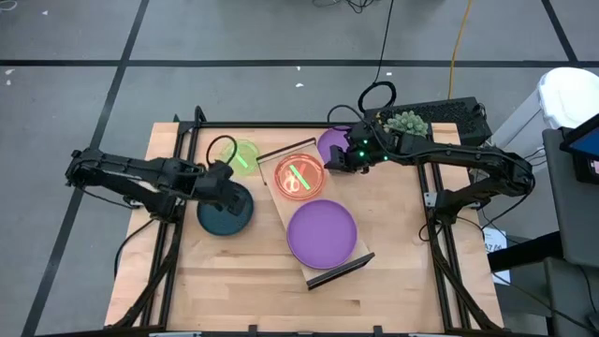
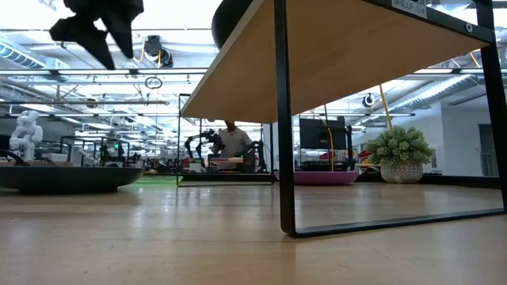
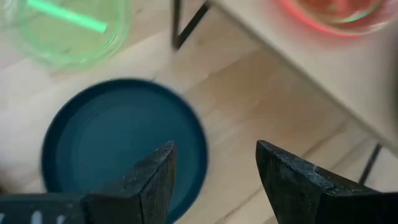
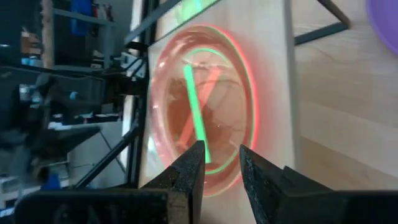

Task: Place and stack plates onto a shelf
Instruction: Stack the black plate on top of the purple plate on the shelf

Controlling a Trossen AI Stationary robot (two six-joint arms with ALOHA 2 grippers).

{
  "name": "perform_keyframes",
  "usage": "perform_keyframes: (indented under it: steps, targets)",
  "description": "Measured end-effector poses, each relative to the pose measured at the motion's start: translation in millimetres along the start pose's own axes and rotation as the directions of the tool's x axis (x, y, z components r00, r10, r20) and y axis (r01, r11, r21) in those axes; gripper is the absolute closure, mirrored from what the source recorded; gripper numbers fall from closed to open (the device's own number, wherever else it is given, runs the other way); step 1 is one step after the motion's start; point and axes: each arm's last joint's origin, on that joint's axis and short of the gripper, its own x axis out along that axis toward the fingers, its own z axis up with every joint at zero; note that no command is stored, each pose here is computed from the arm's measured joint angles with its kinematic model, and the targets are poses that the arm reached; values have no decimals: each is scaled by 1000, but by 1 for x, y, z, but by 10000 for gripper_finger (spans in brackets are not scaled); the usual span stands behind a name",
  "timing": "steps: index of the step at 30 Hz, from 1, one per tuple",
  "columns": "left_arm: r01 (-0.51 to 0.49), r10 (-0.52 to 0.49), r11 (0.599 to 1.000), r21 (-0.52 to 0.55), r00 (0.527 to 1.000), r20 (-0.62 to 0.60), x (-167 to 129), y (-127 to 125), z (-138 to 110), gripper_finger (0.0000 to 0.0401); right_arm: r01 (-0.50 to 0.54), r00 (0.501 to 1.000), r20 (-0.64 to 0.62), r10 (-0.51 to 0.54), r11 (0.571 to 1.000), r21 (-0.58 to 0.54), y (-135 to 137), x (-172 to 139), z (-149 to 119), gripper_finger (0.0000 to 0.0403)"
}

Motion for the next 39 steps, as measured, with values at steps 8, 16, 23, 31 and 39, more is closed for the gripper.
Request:
perform_keyframes:
  steps: [8,16,23,31,39]
  targets:
    - [-71,65,997,-38,986,-153,15,27,23,176,-67,998,-4,66,996,-65,7,-20,-4,316]
    - [-112,98,993,-28,947,-307,53,64,27,176,-153,987,27,157,981,-119,16,-56,-11,316]
    - [-149,138,989,-7,928,-345,77,92,28,176,-200,976,46,211,964,-176,18,-87,-19,316]
    - [-167,141,985,-47,929,-343,95,122,33,176,-233,966,61,252,946,-225,19,-105,-24,316]
    - [-159,150,987,2,932,-330,101,148,40,176,-230,966,62,253,941,-249,19,-105,-24,316]
